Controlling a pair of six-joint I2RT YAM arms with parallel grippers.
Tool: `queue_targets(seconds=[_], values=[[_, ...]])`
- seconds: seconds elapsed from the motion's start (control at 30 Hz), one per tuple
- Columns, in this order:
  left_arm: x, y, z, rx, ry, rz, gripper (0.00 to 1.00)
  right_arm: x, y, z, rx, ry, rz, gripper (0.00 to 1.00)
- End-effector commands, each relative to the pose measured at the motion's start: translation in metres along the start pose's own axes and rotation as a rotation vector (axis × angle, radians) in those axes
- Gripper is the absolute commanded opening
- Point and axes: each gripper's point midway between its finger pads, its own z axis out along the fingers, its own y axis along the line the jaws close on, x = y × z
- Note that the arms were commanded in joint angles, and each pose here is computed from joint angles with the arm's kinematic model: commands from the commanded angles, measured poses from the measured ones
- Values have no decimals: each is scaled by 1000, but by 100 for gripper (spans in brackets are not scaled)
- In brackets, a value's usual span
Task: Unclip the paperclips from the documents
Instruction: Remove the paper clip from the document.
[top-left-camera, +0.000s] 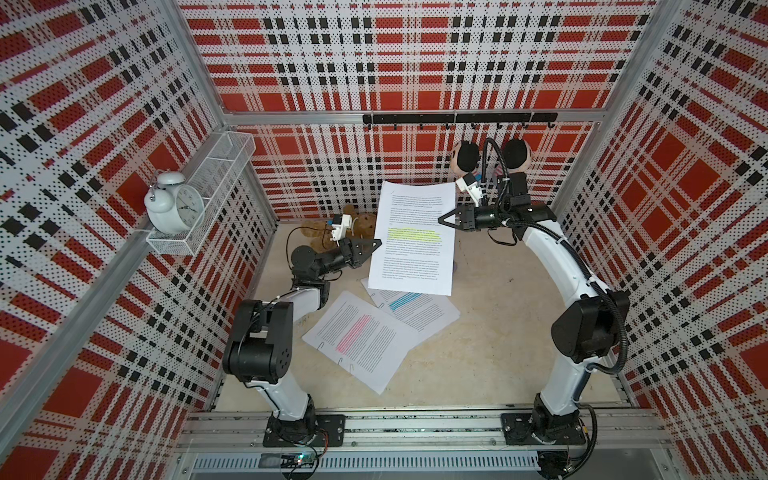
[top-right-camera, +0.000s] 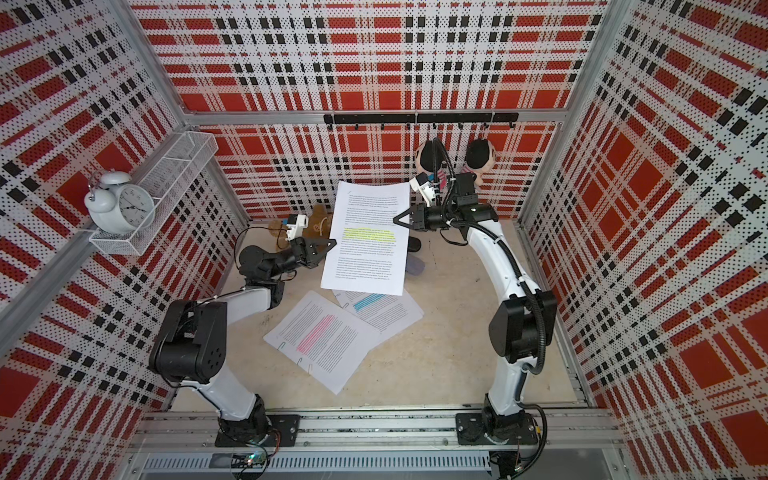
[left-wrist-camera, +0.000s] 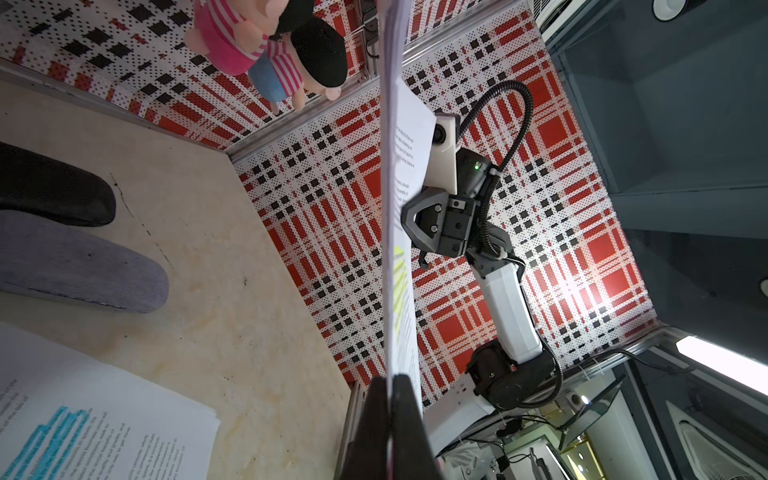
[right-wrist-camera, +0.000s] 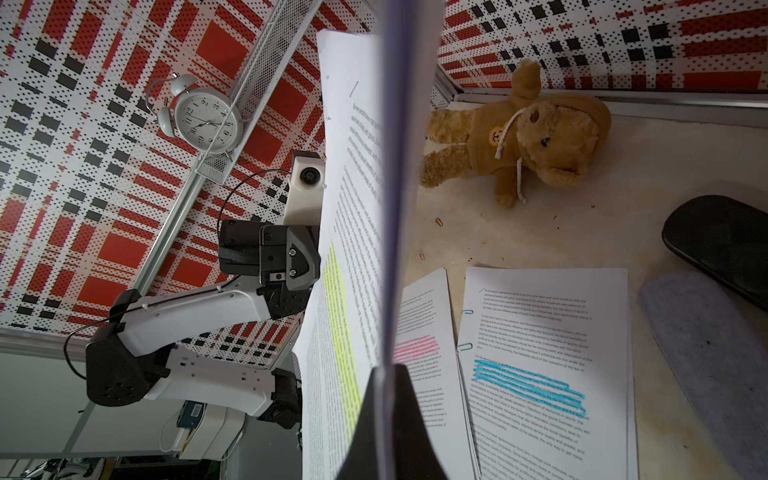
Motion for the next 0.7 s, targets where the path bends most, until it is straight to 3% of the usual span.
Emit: queue_targets(seconds=[0.0, 0.17, 0.4, 0.67], values=[[-18, 30, -23, -142, -84, 22, 0, -34, -8, -51, 95, -154, -79, 0], [-14, 51, -28, -233, -82, 11, 0, -34, -17, -54, 100, -169, -68, 0], [-9, 97, -50, -549, -3, 61, 0, -30, -30, -57, 106, -174, -50, 0], [-26, 94, -76, -624, -66, 78, 0, -21, -51, -63, 137, -180, -26, 0]])
